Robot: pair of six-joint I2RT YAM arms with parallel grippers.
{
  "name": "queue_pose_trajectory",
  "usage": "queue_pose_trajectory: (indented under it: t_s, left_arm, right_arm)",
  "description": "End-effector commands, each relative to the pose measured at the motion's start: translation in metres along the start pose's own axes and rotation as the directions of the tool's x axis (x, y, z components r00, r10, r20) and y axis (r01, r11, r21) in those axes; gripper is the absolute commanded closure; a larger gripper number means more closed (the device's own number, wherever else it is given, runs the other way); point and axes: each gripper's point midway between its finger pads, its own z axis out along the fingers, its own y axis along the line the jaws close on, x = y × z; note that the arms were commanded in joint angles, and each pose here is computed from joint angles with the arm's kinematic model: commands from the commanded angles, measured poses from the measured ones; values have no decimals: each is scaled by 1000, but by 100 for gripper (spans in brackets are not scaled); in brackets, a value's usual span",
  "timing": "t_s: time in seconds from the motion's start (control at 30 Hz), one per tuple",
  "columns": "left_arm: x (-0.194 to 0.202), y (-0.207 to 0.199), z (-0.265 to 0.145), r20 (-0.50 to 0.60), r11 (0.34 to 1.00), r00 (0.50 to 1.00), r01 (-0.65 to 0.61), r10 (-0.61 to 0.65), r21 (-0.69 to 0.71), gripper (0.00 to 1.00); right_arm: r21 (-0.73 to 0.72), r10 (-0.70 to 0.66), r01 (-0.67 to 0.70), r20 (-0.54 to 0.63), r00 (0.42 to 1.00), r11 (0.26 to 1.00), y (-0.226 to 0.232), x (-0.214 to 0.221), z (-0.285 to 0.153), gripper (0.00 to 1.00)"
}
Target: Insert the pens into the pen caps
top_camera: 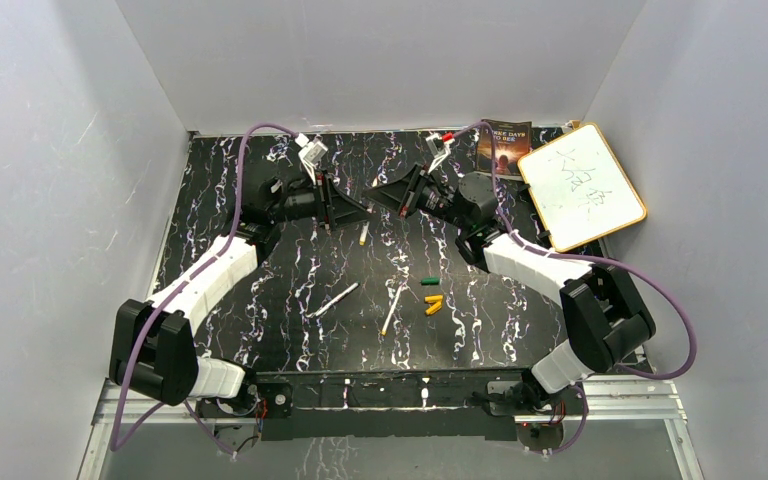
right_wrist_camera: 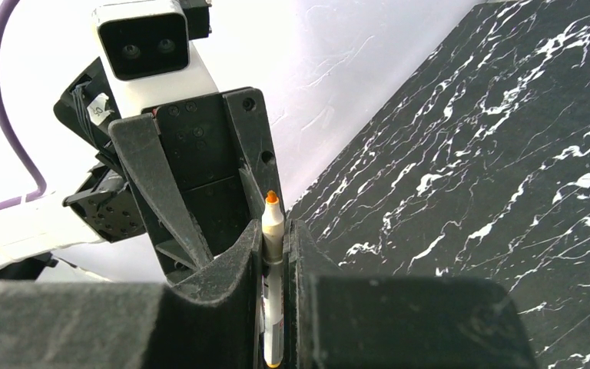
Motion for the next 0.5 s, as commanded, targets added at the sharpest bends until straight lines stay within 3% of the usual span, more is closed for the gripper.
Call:
queue_pose_trajectory:
  t_s: [0.0,0.27,0.47]
  left_arm:
    - [-16,-13,1,45,998,998,-40,38,39,62]
    - [-14,-15,1,53,998,998,-34,31,58,56]
    - [-11,-17,-1,41,997,999,-36,33,64,64]
  right_arm:
    - [-102,-15,22,75,997,995,32,-21,-6,100]
    - [-191,9,15,125,992,981,48,-28,-8,100]
    - [-195,-4,28,122,993,980,49,-32,-3,100]
